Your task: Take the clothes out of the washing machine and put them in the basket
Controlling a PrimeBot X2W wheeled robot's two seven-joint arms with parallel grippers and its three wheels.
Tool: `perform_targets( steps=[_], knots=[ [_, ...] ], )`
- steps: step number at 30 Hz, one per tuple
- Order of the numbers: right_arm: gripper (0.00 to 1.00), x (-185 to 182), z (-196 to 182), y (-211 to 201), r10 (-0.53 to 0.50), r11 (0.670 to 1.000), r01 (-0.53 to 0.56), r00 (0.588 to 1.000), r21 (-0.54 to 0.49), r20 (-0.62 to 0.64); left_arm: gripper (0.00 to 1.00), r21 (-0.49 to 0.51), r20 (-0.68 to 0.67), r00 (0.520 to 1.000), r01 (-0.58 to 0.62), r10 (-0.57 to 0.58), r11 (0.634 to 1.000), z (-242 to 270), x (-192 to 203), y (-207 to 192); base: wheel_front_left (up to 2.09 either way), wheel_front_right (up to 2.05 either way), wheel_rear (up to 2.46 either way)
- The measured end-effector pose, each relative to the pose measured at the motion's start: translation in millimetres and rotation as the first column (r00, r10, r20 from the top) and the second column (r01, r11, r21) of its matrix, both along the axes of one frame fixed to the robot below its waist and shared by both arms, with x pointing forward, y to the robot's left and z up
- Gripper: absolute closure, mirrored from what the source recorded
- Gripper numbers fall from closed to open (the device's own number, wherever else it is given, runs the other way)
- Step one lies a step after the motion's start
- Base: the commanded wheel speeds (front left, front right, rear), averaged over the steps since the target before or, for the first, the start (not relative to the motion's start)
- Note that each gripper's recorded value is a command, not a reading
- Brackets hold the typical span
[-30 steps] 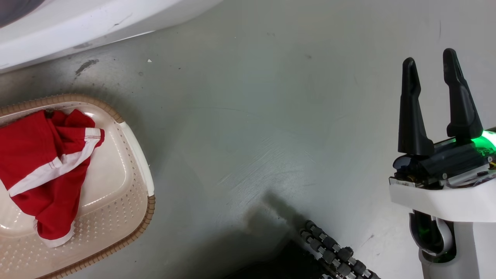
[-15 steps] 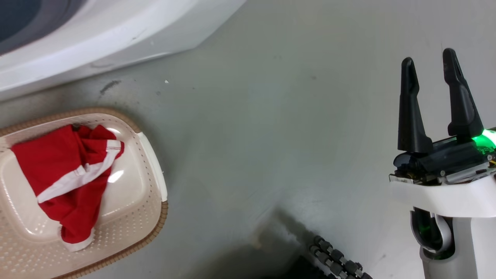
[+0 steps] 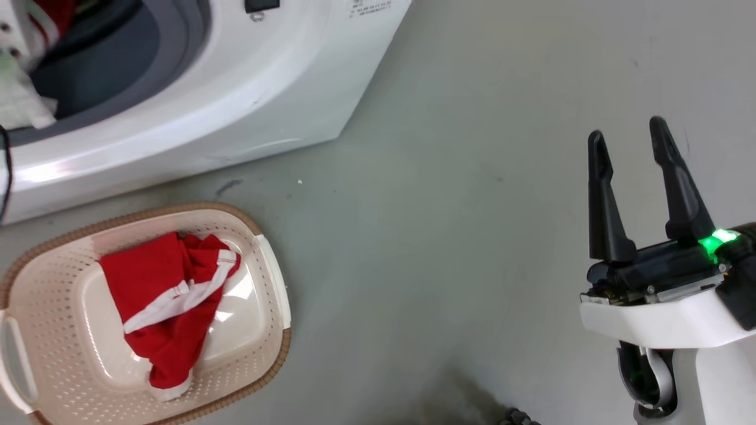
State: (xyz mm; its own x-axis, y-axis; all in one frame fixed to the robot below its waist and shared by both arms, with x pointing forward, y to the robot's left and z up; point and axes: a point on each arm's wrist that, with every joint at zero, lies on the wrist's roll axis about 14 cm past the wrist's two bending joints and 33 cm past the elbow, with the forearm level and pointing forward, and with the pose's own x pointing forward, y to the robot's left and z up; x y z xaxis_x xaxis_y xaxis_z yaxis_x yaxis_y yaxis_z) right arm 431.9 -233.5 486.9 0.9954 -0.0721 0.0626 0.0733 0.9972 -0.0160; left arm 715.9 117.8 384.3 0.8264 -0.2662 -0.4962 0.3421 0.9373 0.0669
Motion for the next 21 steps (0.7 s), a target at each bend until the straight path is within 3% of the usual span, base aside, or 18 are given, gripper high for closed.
perform_targets(
  steps=[21],
  knots=[
    [0.0,-52.7,41.9,23.2,0.045,0.999,-0.045,0.996,0.0,0.083,1.0,-0.111,0.243,0.97,0.024,0.004,0.994,50.2,-115.8,1.3,0.0,0.0,0.0]
  ],
)
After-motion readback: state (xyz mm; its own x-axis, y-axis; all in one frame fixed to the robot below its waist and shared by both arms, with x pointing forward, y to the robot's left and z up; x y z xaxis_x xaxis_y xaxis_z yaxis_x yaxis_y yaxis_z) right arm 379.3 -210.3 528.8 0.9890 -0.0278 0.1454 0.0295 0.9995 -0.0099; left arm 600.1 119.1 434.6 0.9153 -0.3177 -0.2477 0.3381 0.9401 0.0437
